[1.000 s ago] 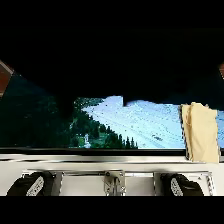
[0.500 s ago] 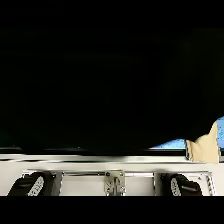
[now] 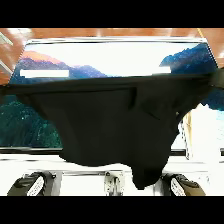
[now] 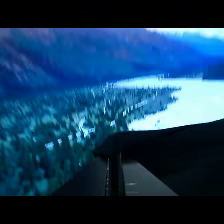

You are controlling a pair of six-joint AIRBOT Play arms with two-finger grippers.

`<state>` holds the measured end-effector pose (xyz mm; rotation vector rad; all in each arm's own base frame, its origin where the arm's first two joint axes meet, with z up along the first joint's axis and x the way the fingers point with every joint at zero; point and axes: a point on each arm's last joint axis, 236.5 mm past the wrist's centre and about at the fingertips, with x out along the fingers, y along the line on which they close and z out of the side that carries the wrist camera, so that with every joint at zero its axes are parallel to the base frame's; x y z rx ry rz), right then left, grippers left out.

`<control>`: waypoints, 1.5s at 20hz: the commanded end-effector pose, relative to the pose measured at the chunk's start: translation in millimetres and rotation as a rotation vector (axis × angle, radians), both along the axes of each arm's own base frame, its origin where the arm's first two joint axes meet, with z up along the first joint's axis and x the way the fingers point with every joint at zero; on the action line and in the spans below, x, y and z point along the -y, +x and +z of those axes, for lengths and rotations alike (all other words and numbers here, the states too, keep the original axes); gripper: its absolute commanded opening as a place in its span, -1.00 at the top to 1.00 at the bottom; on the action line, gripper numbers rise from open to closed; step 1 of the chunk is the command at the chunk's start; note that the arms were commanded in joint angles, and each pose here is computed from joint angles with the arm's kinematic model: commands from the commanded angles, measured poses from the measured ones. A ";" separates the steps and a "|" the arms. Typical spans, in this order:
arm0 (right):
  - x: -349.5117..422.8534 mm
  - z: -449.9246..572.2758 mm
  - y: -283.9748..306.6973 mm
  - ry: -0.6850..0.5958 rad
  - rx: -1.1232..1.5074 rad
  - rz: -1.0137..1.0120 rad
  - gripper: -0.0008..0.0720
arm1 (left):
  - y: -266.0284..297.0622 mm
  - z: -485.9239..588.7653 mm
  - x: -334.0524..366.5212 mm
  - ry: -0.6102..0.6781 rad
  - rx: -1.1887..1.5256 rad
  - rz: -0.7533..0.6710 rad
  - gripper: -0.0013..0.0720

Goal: Fold the shirts.

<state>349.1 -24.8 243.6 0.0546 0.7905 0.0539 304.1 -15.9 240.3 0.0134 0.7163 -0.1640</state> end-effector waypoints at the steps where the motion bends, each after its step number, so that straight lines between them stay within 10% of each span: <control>1: -4.5 -101.5 70.1 0.121 -0.176 -0.026 0.82 | 44.4 -99.4 -8.2 -0.050 -0.187 0.036 0.85; 8: -49.7 -146.1 208.7 0.343 0.101 -0.114 0.82 | 144.3 -190.3 3.4 -0.264 -0.272 0.095 0.85; 14: -73.3 -238.9 190.7 0.387 -0.181 -0.115 0.82 | 132.2 -271.6 36.5 -0.391 -0.539 0.090 0.84; 16: -79.9 -241.0 181.3 0.402 -0.225 -0.102 0.73 | 116.5 -275.5 37.5 -0.409 -0.616 0.086 0.20; 17: -80.9 -236.1 172.4 0.403 -0.253 -0.088 0.22 | 107.1 -271.4 31.9 -0.402 -0.659 0.074 -0.31; 18: -75.4 -228.4 161.8 0.377 -0.281 -0.060 -0.48 | 94.0 -263.5 18.3 -0.374 -0.718 0.061 -0.55; 19: -63.7 -219.0 147.3 0.321 -0.317 -0.021 -0.71 | 79.5 -254.7 0.3 -0.336 -0.778 0.056 -0.54; 24: 25.3 -206.4 19.1 0.082 -0.705 -0.051 -0.71 | 0.8 -233.4 -53.4 -0.364 -0.971 0.112 -0.52; 26: 30.7 -217.0 -13.8 0.181 -0.779 -0.068 -0.71 | -29.7 -254.2 -36.5 -0.460 -1.000 0.116 -0.92; 30: 12.0 -248.7 -45.6 0.482 -0.827 -0.123 -0.71 | -104.5 -319.9 -1.4 -0.526 -1.120 0.069 -0.92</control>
